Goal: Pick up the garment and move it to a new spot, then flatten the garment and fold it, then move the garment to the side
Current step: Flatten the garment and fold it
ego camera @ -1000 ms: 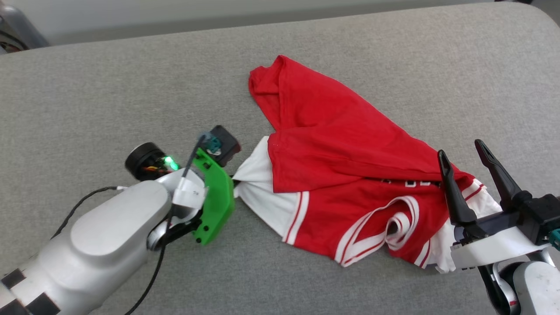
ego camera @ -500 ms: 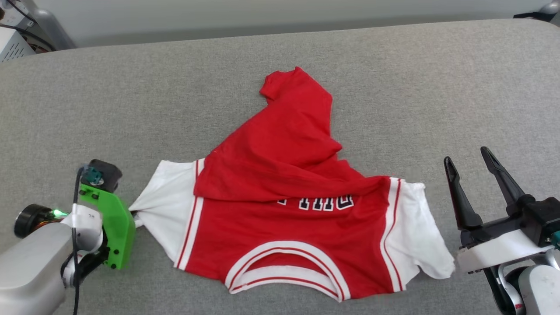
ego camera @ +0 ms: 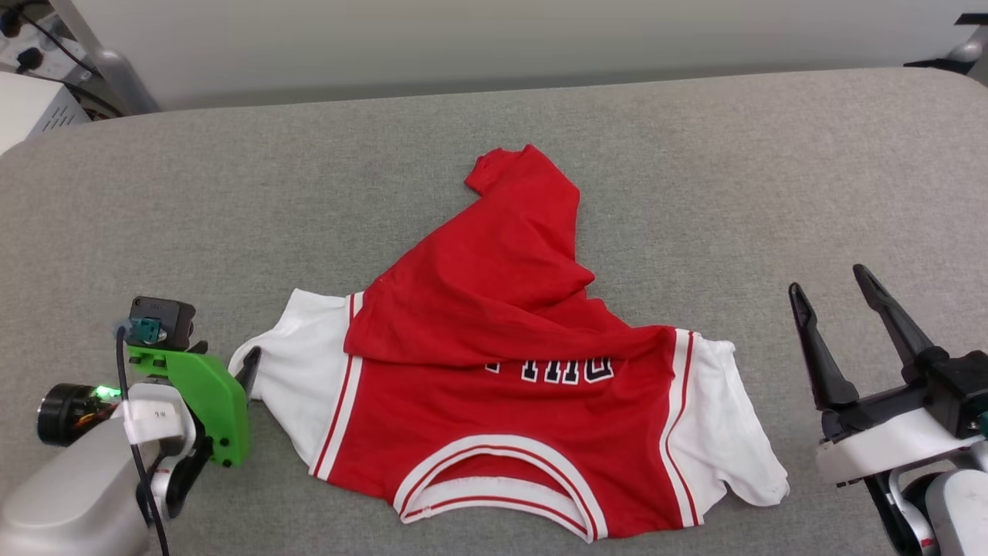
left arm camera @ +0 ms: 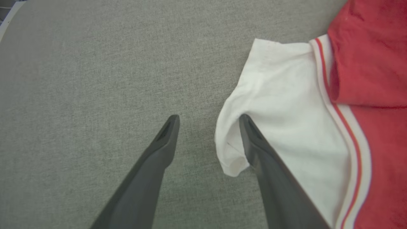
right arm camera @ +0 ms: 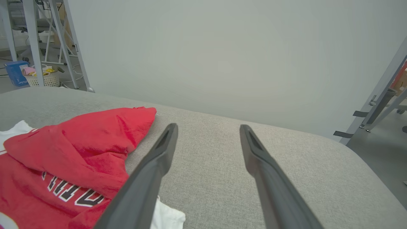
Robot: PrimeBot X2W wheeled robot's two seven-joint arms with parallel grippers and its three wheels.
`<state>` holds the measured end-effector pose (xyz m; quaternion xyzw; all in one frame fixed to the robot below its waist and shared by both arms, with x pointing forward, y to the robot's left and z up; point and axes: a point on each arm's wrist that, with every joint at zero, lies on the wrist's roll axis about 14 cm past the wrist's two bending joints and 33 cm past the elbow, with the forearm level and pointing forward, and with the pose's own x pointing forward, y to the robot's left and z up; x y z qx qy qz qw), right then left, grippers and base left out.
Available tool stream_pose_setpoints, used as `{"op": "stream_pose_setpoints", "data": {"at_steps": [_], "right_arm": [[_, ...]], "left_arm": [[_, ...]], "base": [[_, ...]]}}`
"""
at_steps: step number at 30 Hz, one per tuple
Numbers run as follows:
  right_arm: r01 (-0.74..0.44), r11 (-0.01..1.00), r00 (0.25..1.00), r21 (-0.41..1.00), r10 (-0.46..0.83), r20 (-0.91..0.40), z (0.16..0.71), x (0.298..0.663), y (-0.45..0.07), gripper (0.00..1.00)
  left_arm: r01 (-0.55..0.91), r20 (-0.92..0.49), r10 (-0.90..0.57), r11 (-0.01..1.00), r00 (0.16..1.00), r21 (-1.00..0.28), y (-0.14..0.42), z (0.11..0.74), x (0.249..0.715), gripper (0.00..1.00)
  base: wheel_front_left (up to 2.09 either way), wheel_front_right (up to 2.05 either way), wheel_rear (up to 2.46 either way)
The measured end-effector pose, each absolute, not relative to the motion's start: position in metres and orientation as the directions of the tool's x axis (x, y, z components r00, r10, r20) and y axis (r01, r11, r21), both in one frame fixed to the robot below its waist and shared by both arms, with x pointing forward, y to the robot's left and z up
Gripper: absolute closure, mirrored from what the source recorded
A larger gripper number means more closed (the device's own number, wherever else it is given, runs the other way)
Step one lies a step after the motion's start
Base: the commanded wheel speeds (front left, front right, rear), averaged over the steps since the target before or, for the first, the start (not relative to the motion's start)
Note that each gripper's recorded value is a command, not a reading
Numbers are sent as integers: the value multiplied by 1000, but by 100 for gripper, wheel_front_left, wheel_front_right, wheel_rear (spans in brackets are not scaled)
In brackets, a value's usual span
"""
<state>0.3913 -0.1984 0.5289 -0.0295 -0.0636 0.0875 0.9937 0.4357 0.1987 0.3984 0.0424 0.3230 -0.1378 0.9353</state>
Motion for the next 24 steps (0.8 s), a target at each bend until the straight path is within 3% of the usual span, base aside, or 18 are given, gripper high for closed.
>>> {"op": "stream_pose_setpoints", "data": {"at_steps": [2, 6, 14, 16, 19, 24], "right_arm": [[-183, 978, 969, -96, 196, 150, 541, 391, -198, 0], [-218, 964, 956, -152, 243, 166, 551, 390, -194, 0], [-277, 930, 933, -241, 321, 165, 564, 401, -193, 0], [-306, 921, 934, -242, 339, 112, 554, 402, -193, 0], [-363, 918, 932, -157, 354, -83, 521, 398, -191, 0], [-425, 903, 850, -63, 374, -372, 484, 382, -194, 0]], "left_arm": [[241, -504, -225, 970, 834, -35, 192, 418, 442, 0], [179, -349, -185, 983, 919, -49, 189, 441, 437, 0], [56, -178, -59, 998, 982, -21, 198, 477, 423, 0], [26, -123, -29, 999, 992, -20, 199, 490, 419, 0], [-10, -84, 8, 1000, 996, -20, 202, 495, 405, 0], [-57, -27, 57, 998, 998, -14, 206, 503, 387, 0]], "base": [[0, 0, 0], [0, 0, 0], [0, 0, 0], [0, 0, 0], [0, 0, 0], [0, 0, 0]]}}
